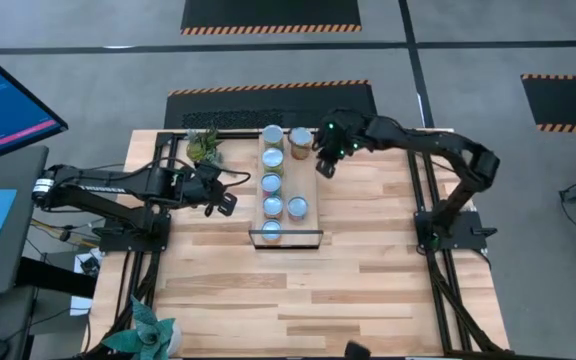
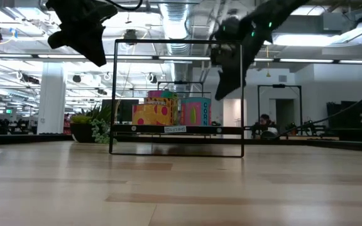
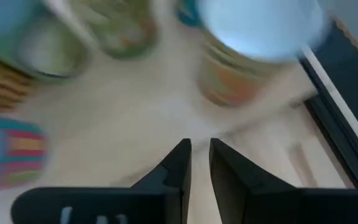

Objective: Pick and place cans onto a shelf
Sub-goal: Adjust the cans on the shelf

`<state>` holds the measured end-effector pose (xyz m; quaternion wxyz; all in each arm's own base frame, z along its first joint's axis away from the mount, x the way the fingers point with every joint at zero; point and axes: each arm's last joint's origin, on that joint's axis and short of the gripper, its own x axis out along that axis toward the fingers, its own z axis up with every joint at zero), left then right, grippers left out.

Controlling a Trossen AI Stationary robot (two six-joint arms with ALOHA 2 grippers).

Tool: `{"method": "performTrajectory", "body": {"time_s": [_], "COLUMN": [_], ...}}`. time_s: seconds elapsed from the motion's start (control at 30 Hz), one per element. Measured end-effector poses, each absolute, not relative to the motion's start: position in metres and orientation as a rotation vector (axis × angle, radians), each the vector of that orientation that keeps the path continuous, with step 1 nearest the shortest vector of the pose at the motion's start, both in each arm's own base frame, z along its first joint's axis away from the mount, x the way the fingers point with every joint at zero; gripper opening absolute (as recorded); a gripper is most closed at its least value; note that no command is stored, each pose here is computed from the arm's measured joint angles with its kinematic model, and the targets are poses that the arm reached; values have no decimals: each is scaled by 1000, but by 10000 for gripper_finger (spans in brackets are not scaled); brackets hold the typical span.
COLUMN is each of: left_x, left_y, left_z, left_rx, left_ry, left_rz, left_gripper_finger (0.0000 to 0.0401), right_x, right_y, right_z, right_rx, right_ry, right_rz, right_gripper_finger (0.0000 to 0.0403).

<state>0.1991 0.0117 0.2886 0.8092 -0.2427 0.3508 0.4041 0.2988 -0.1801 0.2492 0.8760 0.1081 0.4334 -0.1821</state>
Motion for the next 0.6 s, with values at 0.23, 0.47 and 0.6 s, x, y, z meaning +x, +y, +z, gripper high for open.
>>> {"method": "performTrajectory", "body": {"time_s": [0.23, 0.47, 0.6], "left_x": [199, 199, 199], "left_y": [12, 12, 12], "left_z": [289, 289, 289], "left_rx": [-516, -504, -504], "left_ry": [749, 739, 738], "left_rz": [866, 881, 882], "left_gripper_finger": [45, 45, 45], "right_x": [296, 307, 308], "right_y": [-215, -223, -228], "right_z": [216, 192, 192], "right_rx": [287, 329, 330], "right_ry": [952, 960, 917], "right_rz": [-439, -456, -477], "right_gripper_finger": [82, 82, 82]}}
